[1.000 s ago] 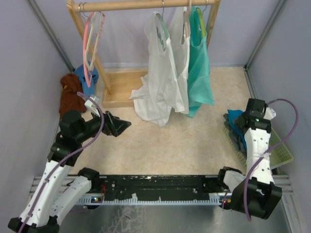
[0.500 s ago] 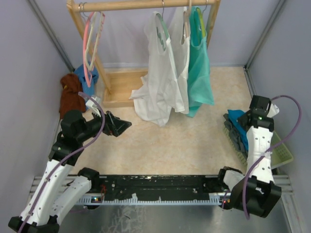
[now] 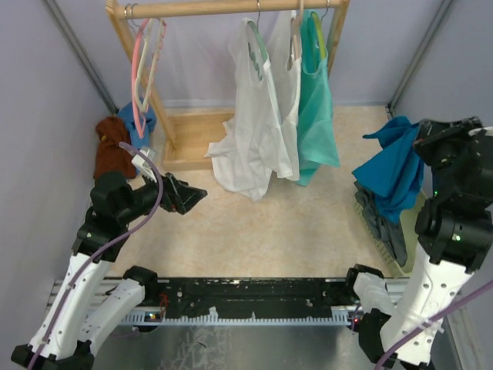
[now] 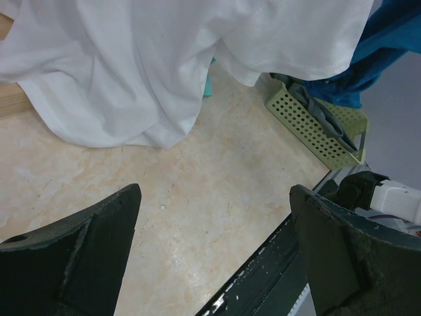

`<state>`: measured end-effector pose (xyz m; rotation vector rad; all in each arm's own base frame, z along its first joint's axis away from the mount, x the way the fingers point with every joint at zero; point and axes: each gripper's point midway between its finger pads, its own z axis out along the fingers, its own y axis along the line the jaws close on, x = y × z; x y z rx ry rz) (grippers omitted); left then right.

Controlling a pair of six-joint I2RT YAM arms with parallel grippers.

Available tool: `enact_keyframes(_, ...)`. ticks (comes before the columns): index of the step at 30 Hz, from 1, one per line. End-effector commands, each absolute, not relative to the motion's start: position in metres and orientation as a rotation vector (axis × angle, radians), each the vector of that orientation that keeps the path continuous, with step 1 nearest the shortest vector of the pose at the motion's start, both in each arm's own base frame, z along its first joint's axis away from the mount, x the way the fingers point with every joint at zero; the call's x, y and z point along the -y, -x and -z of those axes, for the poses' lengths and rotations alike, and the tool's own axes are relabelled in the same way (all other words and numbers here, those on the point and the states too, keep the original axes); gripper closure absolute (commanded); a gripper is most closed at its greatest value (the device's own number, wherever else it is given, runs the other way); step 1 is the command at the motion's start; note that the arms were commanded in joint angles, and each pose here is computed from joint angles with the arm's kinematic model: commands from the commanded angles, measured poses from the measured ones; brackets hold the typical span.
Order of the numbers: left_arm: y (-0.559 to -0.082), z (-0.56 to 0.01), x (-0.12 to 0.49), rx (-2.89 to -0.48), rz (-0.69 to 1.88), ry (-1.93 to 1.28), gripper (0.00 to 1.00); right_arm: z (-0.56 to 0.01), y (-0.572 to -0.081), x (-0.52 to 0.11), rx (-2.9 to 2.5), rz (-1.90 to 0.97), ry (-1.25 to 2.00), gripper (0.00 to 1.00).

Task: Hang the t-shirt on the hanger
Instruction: Pick up the T-shirt and place it in the bin.

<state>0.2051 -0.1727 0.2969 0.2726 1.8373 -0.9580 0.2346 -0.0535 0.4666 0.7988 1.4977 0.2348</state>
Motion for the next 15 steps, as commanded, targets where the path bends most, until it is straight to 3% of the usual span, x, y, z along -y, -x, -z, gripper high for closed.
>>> enact_keyframes(1,-0.204,-0.314,0.17,-1.799,0.934,-0.292,0.0,-0.567,-0.208,0.015,-1.281,-0.419,-0.591,1.0)
enact_keyframes(7,-0.205,-0.32,0.165,-1.798,0.901,-0.292,0.0,-0.647,-0.179,-0.053,-1.153,-0.761,-0.291,1.0)
enact_keyframes(15,-0.181,-0.346,0.179,-1.697,1.013,-0.419,0.0,-0.63,-0.171,-0.111,-1.235,-1.259,-0.072,1.0)
